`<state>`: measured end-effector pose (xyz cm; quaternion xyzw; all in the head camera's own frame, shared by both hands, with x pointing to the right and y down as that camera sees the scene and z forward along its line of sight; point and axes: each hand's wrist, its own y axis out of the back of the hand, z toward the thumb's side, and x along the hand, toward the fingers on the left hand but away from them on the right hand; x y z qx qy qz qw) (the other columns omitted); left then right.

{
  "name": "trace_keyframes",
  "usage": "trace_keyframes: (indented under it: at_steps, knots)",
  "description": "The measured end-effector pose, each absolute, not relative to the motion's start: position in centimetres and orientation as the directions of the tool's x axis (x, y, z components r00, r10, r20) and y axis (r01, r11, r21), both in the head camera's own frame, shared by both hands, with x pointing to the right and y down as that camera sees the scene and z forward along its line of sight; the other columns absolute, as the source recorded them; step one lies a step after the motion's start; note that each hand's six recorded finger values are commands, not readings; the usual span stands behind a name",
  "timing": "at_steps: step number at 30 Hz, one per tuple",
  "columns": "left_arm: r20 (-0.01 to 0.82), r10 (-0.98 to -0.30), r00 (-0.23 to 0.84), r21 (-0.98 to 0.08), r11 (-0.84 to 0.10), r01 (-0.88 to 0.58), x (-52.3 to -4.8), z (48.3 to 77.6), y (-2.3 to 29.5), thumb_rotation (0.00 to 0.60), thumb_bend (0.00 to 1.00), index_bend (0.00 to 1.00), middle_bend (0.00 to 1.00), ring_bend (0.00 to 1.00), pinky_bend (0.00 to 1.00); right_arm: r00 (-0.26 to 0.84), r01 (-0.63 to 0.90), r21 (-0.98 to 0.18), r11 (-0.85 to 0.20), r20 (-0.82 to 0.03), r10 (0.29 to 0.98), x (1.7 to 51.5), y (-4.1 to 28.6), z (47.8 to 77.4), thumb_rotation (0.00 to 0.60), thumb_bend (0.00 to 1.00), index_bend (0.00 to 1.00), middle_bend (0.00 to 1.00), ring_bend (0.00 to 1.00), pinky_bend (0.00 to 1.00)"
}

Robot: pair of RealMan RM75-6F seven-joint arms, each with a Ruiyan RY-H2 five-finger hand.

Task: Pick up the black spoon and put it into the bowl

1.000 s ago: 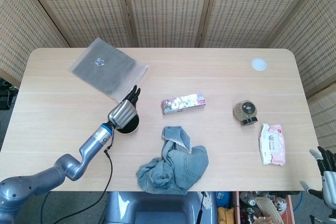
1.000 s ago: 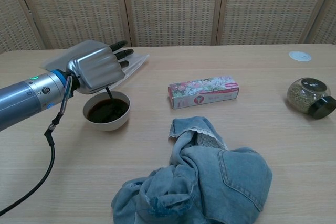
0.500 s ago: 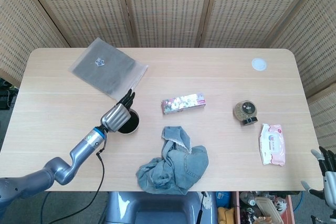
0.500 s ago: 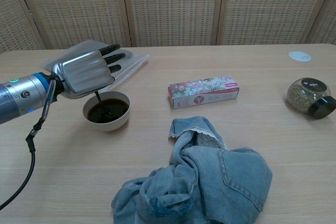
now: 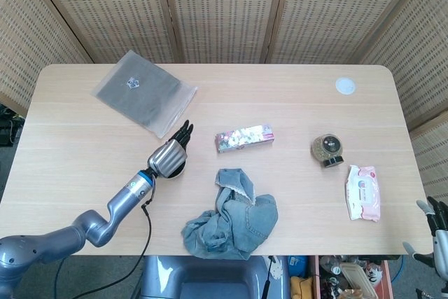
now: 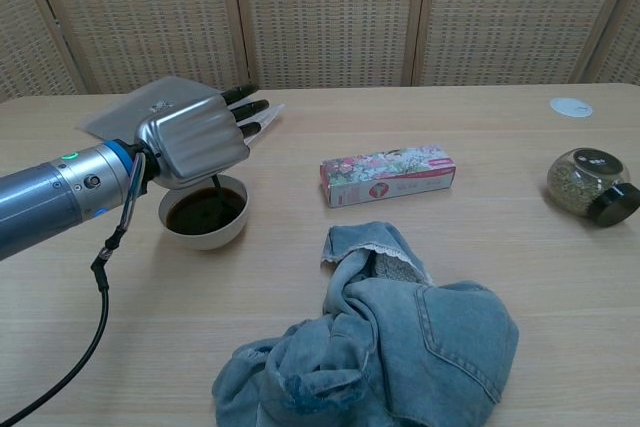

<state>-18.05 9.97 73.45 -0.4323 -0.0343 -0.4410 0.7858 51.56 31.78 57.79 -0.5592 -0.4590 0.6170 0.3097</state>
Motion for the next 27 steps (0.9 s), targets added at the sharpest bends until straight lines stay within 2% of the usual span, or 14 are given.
trace_keyframes:
  at_steps: [10,18,27]
  knots:
    - [0.455,-0.685,0.569,-0.620,0.215,0.754,-20.0,73.8,9.4,0.600,0.41,0.69,0.20,0.00,0.00,-0.176,0.133,-0.910,-0.392,-0.411,0.894,51.4,31.7,58.0,0.600,0.21,0.17,0.15,0.00,0.00]
    - [0.474,-0.657,0.587,-0.634,0.208,0.745,-21.2,73.3,10.8,0.600,0.41,0.69,0.19,0.00,0.00,-0.172,0.135,-0.910,-0.392,-0.411,0.895,51.4,31.7,58.0,0.600,0.21,0.17,0.15,0.00,0.00]
    - [0.467,-0.640,0.610,-0.661,0.204,0.722,-19.9,73.1,11.6,0.600,0.41,0.69,0.20,0.00,0.00,-0.177,0.139,-0.909,-0.393,-0.413,0.893,51.6,31.9,58.1,0.600,0.21,0.17,0.15,0.00,0.00]
